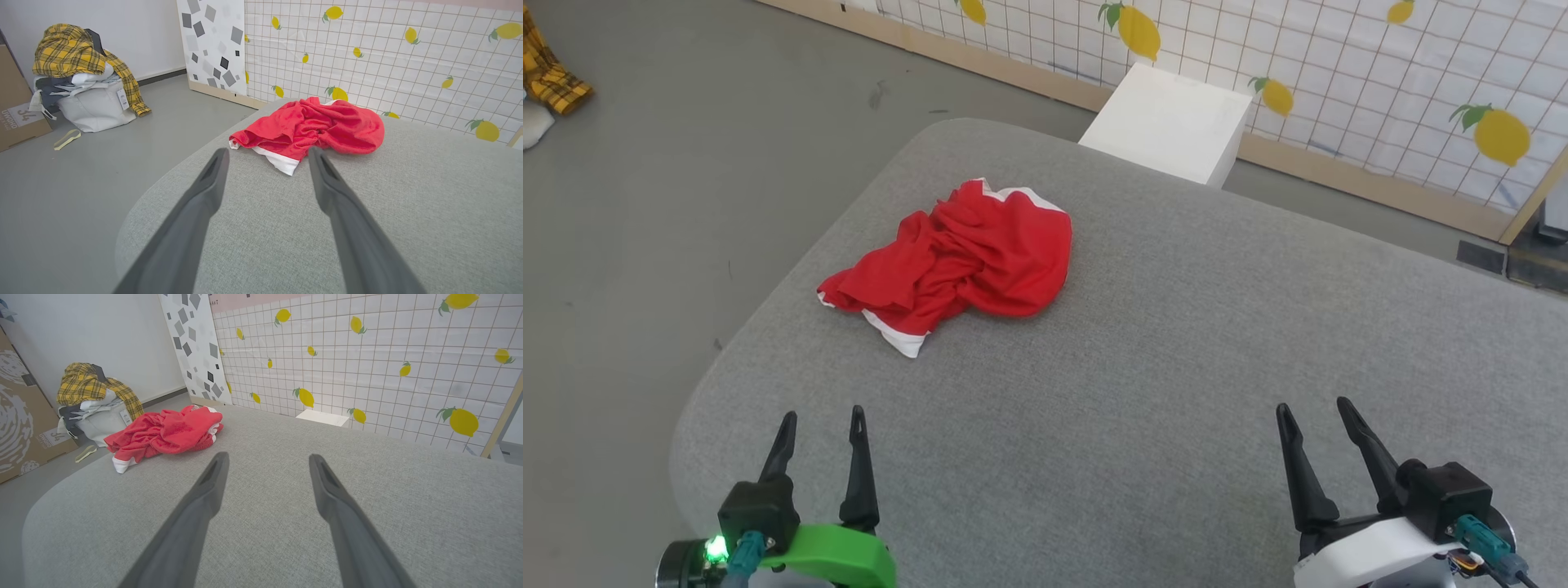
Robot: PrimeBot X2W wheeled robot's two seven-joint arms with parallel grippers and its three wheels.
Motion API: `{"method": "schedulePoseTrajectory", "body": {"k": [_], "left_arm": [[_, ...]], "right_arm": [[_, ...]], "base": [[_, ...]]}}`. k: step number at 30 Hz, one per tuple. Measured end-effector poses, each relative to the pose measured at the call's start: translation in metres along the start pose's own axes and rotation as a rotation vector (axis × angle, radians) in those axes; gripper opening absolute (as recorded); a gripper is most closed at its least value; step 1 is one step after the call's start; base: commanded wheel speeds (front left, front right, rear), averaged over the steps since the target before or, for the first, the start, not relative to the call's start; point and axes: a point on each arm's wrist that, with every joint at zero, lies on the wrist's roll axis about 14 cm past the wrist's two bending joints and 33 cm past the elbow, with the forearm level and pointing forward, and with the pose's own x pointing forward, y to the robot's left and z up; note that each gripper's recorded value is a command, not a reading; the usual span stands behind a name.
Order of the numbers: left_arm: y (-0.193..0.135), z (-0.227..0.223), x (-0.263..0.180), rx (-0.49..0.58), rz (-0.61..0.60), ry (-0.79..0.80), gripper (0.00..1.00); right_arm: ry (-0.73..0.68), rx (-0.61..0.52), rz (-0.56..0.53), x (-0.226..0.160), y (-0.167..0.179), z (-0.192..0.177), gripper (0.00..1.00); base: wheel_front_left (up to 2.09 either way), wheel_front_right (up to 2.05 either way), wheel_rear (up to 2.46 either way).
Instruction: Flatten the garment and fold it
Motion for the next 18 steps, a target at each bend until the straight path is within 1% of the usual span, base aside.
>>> {"method": "schedulePoseTrajectory", "body": {"k": [4, 10, 14, 18], "left_arm": [[-0.001, 0.004, 0.015, -0.008, -0.015, -0.011, 1.00], [-0.008, 0.015, 0.059, -0.042, -0.056, -0.015, 1.00], [-0.017, 0.010, 0.096, -0.080, -0.078, 0.049, 1.00], [-0.022, 0.000, 0.136, -0.147, -0.059, 0.142, 1.00]], "right_arm": [[0.007, 0.009, -0.006, 0.000, -0.003, -0.005, 1.00], [0.023, 0.018, -0.030, 0.001, -0.013, -0.013, 1.00], [0.037, 0.011, -0.053, 0.004, -0.024, -0.017, 1.00], [0.054, 0.008, -0.076, 0.006, -0.035, -0.022, 1.00]], "base": [[0.00, 0.00, 0.00], [0.00, 0.00, 0.00], [0.00, 0.00, 0.00], [0.00, 0.00, 0.00]]}}
